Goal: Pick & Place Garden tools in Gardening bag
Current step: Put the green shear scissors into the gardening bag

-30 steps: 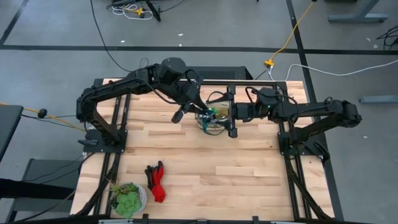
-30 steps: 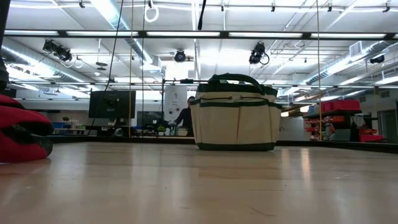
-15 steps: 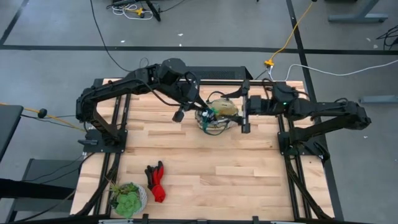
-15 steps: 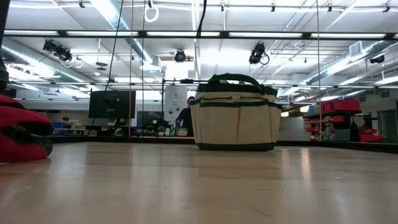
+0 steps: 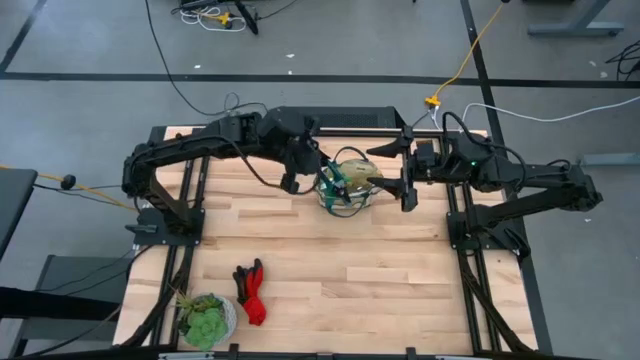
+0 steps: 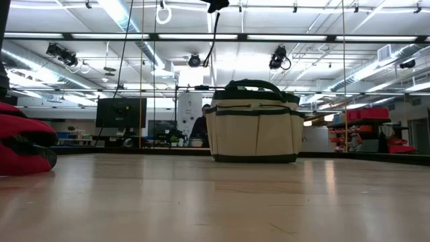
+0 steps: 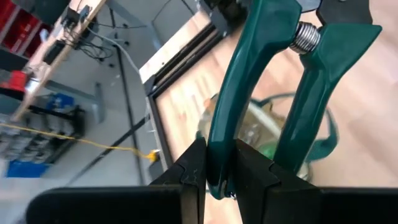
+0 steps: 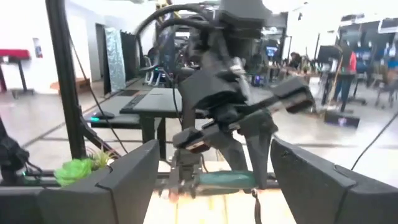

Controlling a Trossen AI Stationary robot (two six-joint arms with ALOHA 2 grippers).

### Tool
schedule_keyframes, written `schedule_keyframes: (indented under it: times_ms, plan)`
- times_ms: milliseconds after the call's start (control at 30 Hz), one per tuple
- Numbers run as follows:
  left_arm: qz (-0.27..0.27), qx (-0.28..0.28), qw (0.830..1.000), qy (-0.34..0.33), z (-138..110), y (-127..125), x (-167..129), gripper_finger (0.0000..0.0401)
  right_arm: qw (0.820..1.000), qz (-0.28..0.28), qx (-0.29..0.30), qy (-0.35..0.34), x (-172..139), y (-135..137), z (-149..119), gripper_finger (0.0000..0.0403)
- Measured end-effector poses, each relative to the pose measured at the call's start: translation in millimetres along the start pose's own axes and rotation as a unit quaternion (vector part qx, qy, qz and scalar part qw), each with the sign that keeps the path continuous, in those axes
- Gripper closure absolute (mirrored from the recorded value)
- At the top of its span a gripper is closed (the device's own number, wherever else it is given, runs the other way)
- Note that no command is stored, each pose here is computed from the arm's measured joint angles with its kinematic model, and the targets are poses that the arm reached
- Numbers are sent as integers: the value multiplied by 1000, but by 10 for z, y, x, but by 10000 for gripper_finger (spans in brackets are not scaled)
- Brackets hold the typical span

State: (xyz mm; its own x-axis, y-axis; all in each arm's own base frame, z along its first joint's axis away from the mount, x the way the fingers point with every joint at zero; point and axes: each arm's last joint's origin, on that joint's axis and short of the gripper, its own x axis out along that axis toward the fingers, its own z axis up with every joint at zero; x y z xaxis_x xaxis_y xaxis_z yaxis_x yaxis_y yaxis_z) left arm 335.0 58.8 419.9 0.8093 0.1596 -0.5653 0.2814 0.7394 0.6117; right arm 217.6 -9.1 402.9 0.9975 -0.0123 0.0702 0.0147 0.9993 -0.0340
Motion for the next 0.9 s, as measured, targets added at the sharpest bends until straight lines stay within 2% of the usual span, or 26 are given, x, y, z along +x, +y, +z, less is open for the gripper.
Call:
schedule_keyframes:
  times_ms: [200,433,633,900]
  plan:
    - [20,61,997,54,31,-81,102,342,997,-23,74,27,-3,-94,-58,92]
    - [22,134,985,109,57,-200,405,342,985,-42,158,62,0,-165,-142,92]
    - [30,165,977,133,49,-229,577,342,977,-58,176,106,67,-206,-272,92]
    - [50,180,976,115,112,-214,582,342,964,-61,200,165,303,-263,-535,92]
